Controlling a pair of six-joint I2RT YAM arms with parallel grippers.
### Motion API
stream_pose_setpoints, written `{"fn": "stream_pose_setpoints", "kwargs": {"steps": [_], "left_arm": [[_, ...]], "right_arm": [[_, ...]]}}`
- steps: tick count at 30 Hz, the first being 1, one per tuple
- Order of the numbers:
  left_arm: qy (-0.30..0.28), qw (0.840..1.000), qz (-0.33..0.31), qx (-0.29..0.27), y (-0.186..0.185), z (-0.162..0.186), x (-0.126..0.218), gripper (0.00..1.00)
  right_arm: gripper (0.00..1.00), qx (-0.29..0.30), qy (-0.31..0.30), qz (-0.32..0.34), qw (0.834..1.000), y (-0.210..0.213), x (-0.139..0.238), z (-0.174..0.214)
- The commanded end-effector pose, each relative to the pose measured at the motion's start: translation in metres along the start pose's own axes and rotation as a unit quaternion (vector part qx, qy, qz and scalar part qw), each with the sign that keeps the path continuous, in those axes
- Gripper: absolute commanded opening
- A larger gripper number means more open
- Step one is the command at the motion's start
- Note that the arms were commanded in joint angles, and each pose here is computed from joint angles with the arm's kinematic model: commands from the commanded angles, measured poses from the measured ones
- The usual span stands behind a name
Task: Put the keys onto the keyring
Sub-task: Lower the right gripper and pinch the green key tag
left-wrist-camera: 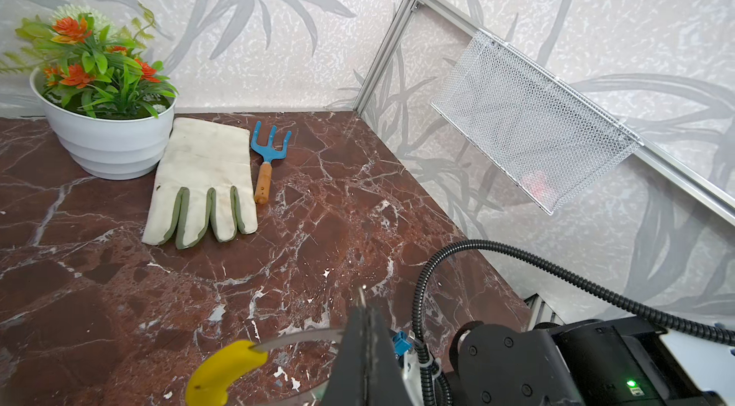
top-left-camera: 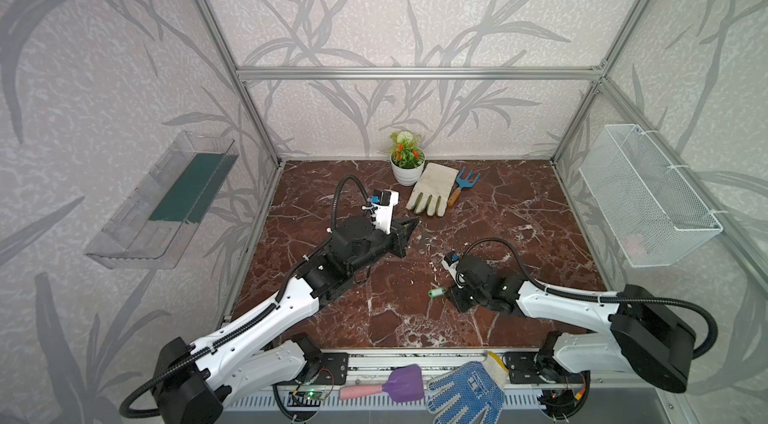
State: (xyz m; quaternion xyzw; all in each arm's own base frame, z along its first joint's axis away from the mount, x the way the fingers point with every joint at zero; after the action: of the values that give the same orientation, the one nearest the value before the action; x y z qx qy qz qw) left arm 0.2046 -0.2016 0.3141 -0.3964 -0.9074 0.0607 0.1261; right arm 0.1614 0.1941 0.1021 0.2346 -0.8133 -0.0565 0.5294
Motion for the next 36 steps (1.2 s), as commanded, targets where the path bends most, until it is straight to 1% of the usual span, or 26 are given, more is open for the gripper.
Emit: {"fn": "stream_pose_setpoints", "kwargs": {"steps": [1, 4, 7, 8, 10, 12, 14, 24, 33, 34, 36], "left_arm": [[-0.009, 1.000, 0.012, -0.006, -0.002, -0.001, -0.001, 0.00], [-0.009, 1.000, 0.015, -0.005, -0.003, 0.000, -0.001, 0.00], [-0.008, 1.000, 0.014, -0.006, -0.003, 0.000, -0.001, 0.00], [-0.008, 1.000, 0.014, -0.005, -0.002, 0.000, -0.001, 0.00], [-0.006, 1.000, 0.015, -0.005, -0.002, 0.001, -0.002, 0.00], [-0.005, 1.000, 0.016, -0.005, -0.003, 0.002, -0.002, 0.00], [-0.005, 1.000, 0.015, -0.006, -0.002, 0.002, -0.001, 0.00], [-0.004, 1.000, 0.013, -0.006, -0.001, 0.005, -0.001, 0.00], [-0.012, 1.000, 0.012, -0.009, -0.001, 0.009, 0.002, 0.00], [-0.012, 1.000, 0.011, -0.010, 0.000, 0.010, 0.003, 0.00], [-0.012, 1.000, 0.008, -0.015, 0.000, 0.011, 0.003, 0.00]], "right_arm": [[0.33, 0.002, -0.008, -0.013, 1.000, 0.004, -0.005, -0.002], [0.31, 0.002, -0.006, -0.013, 1.000, 0.005, -0.008, -0.003], [0.25, 0.003, -0.003, -0.009, 1.000, 0.006, -0.012, -0.005], [0.21, 0.004, -0.001, -0.008, 1.000, 0.007, -0.012, -0.006], [0.15, 0.006, 0.003, -0.008, 1.000, 0.009, -0.012, -0.008], [0.05, 0.010, 0.006, -0.008, 1.000, 0.010, -0.010, -0.009], [0.00, 0.010, 0.002, -0.008, 1.000, 0.010, -0.007, -0.010], [0.00, 0.004, -0.019, 0.008, 1.000, 0.007, 0.019, -0.012], [0.00, -0.001, -0.079, 0.059, 0.995, 0.002, 0.058, -0.026], [0.00, -0.005, -0.081, 0.064, 0.995, 0.000, 0.062, -0.028], [0.00, -0.011, -0.065, 0.071, 0.995, 0.000, 0.070, -0.033]]}}
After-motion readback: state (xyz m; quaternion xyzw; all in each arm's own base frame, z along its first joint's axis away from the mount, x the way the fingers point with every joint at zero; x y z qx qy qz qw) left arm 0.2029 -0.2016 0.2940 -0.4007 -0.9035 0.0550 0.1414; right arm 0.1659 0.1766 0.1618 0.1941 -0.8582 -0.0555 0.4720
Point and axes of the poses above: each gripper's point midway between its finger pads, its own x axis back along the fingers, its own y axis along the line the jaws close on, z = x × y, the point moved 9 cm from there along x, back along the fingers, and after that the axes turned 15 degrees about -x, right-handed, at the moved point
